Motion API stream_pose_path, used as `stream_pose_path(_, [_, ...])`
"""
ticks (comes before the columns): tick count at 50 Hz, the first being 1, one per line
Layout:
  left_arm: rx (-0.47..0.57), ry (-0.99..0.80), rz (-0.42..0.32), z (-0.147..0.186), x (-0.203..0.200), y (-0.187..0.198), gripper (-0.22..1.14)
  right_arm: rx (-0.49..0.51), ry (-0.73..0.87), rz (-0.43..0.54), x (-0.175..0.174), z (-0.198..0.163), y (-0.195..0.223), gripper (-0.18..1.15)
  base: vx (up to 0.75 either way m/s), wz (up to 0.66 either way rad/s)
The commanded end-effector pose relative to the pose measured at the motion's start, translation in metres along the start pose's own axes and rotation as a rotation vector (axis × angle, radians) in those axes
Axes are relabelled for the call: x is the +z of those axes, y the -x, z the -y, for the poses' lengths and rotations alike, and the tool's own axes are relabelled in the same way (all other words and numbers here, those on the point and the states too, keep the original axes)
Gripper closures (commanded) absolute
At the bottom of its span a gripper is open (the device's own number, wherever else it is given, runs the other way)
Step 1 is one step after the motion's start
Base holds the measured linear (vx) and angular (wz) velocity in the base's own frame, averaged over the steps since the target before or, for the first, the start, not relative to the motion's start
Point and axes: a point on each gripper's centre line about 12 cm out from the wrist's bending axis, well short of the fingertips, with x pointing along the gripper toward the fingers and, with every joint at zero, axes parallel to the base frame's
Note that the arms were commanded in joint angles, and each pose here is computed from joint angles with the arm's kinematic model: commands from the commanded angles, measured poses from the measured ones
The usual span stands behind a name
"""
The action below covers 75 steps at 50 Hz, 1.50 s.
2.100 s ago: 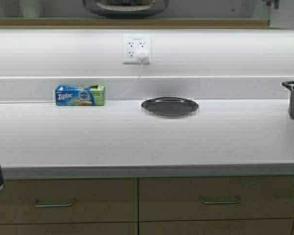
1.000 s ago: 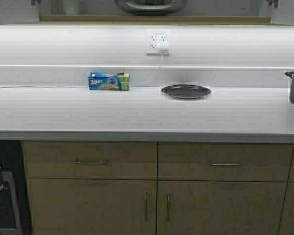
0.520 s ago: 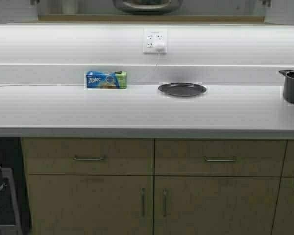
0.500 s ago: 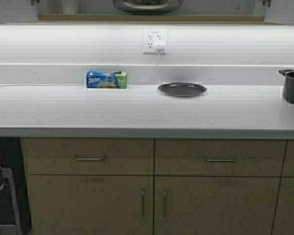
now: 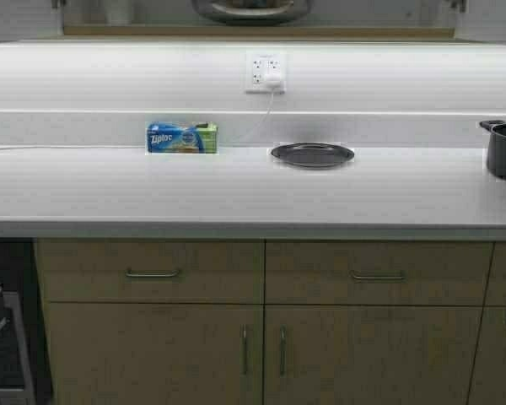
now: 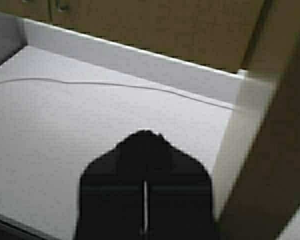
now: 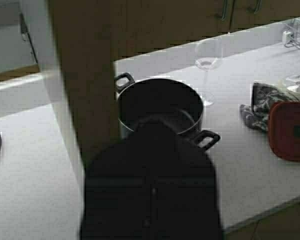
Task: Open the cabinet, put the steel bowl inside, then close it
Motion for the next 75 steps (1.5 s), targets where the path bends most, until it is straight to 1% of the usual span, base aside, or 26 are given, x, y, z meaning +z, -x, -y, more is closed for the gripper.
stream_pose_path(1, [-0.080, -0.011, 0.056, 0.035, 0.010, 0.037, 0.87, 0.092, 0.010, 0.047, 0.015, -0.037, 0.010, 0.90, 0.00, 0.00])
stream_pose_path(9, [-0.110, -0.010, 0.087, 0.046, -0.003, 0.067, 0.87, 0.190, 0.030, 0.065, 0.018, -0.076, 0.031, 0.90, 0.00, -0.01])
stream_pose_path(15, [-0.131, -0.020, 0.068, 0.052, -0.017, 0.083, 0.87, 0.260, 0.041, 0.071, 0.015, -0.098, 0.057, 0.90, 0.00, -0.01])
stream_pose_path(18, [-0.140, -0.022, 0.055, 0.054, -0.025, 0.089, 0.87, 0.286, 0.044, 0.069, 0.010, -0.104, 0.069, 0.90, 0.00, 0.00])
stream_pose_path(25, [-0.168, -0.039, 0.037, 0.063, -0.038, 0.099, 0.87, 0.356, 0.064, 0.024, -0.019, -0.119, 0.097, 0.90, 0.01, 0.03])
stream_pose_path(30, [-0.219, -0.061, 0.041, 0.080, -0.040, 0.105, 0.87, 0.393, 0.076, -0.014, -0.044, -0.124, 0.115, 0.90, 0.02, 0.02])
stream_pose_path(36, [-0.276, -0.080, 0.073, 0.101, -0.035, 0.110, 0.87, 0.428, 0.081, -0.029, -0.070, -0.122, 0.135, 0.90, 0.04, 0.02])
stream_pose_path(46, [-0.341, -0.092, 0.105, 0.130, -0.019, 0.104, 0.87, 0.462, 0.089, -0.030, -0.091, -0.115, 0.163, 0.90, 0.07, 0.02])
stream_pose_path(54, [-0.376, -0.091, 0.124, 0.155, -0.004, 0.081, 0.87, 0.462, 0.085, -0.017, -0.089, -0.112, 0.170, 0.90, 0.07, 0.03])
stream_pose_path(62, [-0.443, -0.093, 0.144, 0.196, 0.009, 0.059, 0.87, 0.462, 0.084, -0.007, -0.084, -0.113, 0.168, 0.90, 0.05, 0.01])
stream_pose_path(66, [-0.467, -0.097, 0.137, 0.212, 0.010, 0.051, 0.87, 0.463, 0.084, -0.001, -0.078, -0.116, 0.164, 0.90, 0.04, 0.01])
stream_pose_path(70, [-0.480, -0.101, 0.126, 0.220, 0.007, 0.048, 0.87, 0.463, 0.081, 0.008, -0.068, -0.121, 0.158, 0.90, 0.04, 0.02])
stream_pose_path(75, [-0.479, -0.102, 0.116, 0.216, 0.005, 0.055, 0.87, 0.467, 0.074, 0.035, -0.049, -0.129, 0.148, 0.90, 0.03, 0.01])
